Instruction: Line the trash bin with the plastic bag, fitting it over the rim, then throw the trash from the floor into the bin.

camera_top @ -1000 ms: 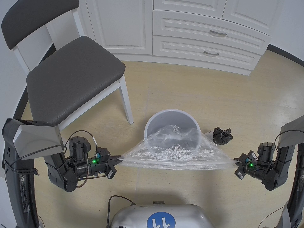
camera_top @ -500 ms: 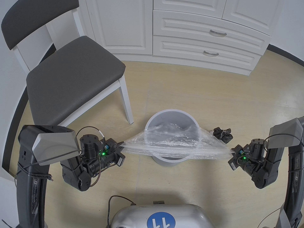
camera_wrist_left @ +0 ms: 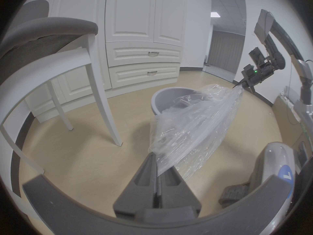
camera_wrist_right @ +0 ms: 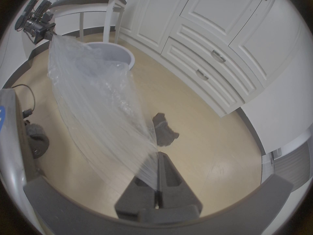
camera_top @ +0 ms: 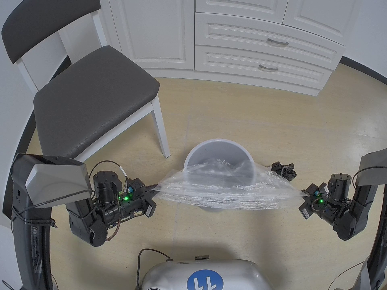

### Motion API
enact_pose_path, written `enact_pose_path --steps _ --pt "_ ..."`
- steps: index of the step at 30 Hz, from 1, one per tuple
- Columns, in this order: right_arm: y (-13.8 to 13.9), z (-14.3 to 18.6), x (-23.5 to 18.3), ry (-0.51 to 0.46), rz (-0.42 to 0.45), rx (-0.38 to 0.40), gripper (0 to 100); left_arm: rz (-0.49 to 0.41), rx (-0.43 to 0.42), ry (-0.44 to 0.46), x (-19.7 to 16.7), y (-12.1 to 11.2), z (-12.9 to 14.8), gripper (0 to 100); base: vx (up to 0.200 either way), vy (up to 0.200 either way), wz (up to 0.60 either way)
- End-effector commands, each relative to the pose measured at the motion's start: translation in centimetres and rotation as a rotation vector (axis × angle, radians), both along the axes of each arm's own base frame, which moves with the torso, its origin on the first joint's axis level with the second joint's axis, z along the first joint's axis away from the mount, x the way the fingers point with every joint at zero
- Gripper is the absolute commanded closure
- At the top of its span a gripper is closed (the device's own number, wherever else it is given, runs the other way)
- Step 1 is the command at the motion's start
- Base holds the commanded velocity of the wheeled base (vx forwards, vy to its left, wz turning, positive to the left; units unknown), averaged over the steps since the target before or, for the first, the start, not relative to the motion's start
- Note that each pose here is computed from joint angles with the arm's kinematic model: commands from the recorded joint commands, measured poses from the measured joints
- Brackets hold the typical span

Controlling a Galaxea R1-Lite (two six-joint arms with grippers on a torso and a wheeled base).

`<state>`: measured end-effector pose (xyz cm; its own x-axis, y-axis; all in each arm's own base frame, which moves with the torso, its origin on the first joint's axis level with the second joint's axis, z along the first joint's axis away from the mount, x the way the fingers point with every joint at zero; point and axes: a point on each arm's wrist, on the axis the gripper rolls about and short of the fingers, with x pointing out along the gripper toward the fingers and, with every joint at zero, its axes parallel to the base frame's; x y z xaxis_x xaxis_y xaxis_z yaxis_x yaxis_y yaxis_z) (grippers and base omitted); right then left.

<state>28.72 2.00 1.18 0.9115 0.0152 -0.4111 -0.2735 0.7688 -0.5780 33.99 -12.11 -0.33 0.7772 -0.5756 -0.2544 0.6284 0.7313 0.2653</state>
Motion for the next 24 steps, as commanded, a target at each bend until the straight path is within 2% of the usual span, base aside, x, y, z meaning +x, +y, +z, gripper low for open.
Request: enact_pose_path --steps 1,6,13,24 --pt "-0.5 1.7 -1.7 0.055 0.033 -0.050 100 -0.057 0.008 0.024 -1.7 0.9 1.2 100 0.000 0.000 0.00" --pt "-1.6 1.6 -2.1 0.076 0.032 -0.105 100 -0.069 0.035 0.047 -2.0 1.4 1.1 100 0.000 0.000 0.00" --pt "-2.1 2.4 -2.7 0.056 0.056 -0.113 100 -0.076 0.045 0.067 -2.9 1.7 1.9 100 0.000 0.000 0.00" --pt "-1.3 0.3 -3.3 0.149 0.120 -0.158 100 -0.124 0.110 0.120 -3.5 0.9 -0.8 100 0.000 0.000 0.00"
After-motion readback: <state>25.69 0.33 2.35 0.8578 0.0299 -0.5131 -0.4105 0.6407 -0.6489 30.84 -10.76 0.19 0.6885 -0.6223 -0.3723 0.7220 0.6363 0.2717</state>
